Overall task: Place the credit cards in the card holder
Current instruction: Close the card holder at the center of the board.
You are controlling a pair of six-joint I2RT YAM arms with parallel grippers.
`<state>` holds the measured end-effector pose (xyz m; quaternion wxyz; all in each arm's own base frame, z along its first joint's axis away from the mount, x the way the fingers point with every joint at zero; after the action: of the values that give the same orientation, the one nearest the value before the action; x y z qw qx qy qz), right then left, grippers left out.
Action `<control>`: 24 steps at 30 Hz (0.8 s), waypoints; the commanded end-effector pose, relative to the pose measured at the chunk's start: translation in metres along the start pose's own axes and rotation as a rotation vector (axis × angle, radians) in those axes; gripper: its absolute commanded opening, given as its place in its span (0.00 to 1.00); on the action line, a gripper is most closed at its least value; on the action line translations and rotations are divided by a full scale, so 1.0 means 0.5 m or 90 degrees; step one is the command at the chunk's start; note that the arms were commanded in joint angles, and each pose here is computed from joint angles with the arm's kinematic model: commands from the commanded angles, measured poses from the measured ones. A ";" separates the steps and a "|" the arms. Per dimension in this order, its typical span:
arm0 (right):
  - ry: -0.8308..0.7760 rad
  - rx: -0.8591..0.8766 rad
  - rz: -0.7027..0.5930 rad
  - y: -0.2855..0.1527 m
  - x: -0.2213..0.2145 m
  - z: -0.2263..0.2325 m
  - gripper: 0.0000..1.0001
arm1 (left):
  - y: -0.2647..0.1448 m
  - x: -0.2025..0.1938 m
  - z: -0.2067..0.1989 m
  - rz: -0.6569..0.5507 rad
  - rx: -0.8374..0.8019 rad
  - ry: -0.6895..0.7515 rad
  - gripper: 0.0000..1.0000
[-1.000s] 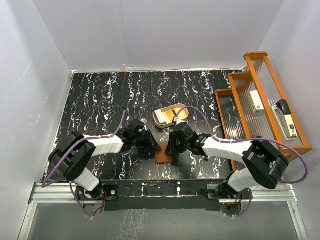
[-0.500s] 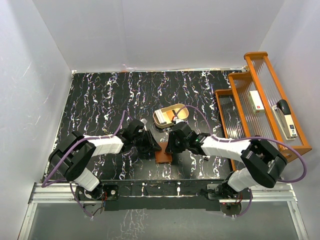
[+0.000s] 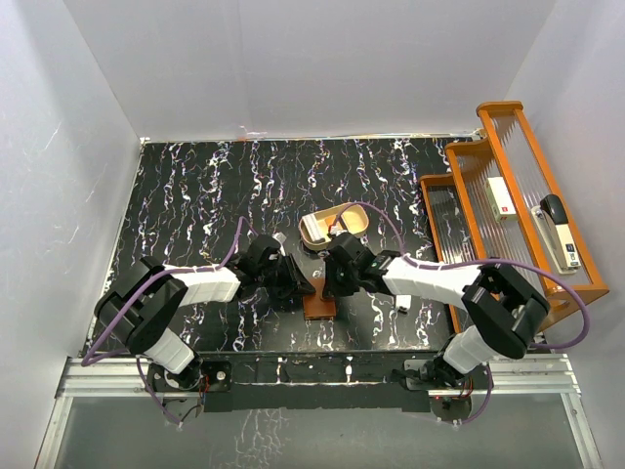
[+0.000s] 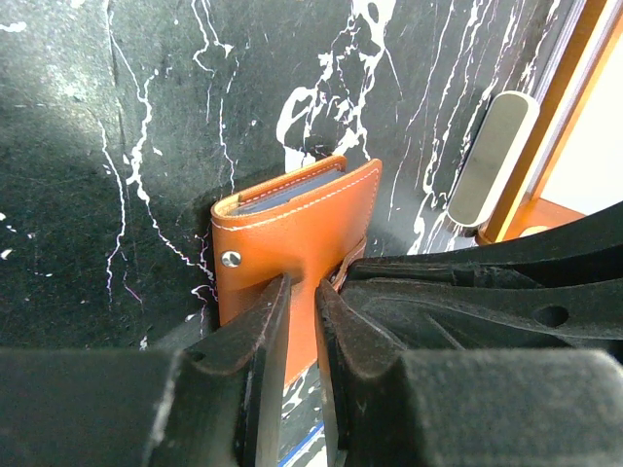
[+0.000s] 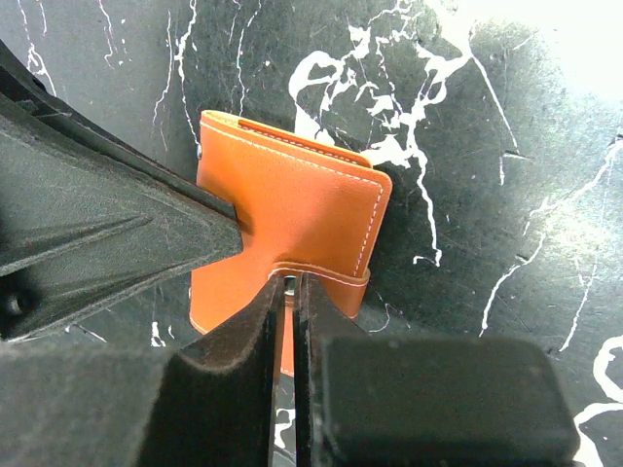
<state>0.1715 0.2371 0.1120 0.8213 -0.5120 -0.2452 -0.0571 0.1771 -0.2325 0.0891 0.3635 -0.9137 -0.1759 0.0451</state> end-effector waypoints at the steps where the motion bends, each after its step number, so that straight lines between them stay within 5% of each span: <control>1: -0.046 -0.103 0.063 0.027 -0.050 -0.033 0.05 | 0.006 -0.038 0.068 0.042 0.095 -0.019 0.17; 16: -0.089 -0.154 0.109 0.044 -0.079 -0.029 0.03 | -0.017 -0.031 0.049 0.003 0.085 -0.017 0.18; 24: -0.105 -0.117 0.017 -0.014 0.006 0.026 0.12 | -0.099 -0.011 -0.005 -0.100 0.079 0.031 0.36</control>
<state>0.1674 0.2511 0.1172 0.7728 -0.5646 -0.2878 -0.0343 0.1642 -0.2194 0.1033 0.3902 -0.8970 -0.2045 0.0356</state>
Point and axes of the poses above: each gripper's point midway between its finger pads, its own y axis out along the fingers, its own z axis along the line the jaws close on, x = y × z, the point moved 9 cm from there along -y, back along the fingers, and after that the axes turned 6 degrees about -y, right-handed, at the moved point
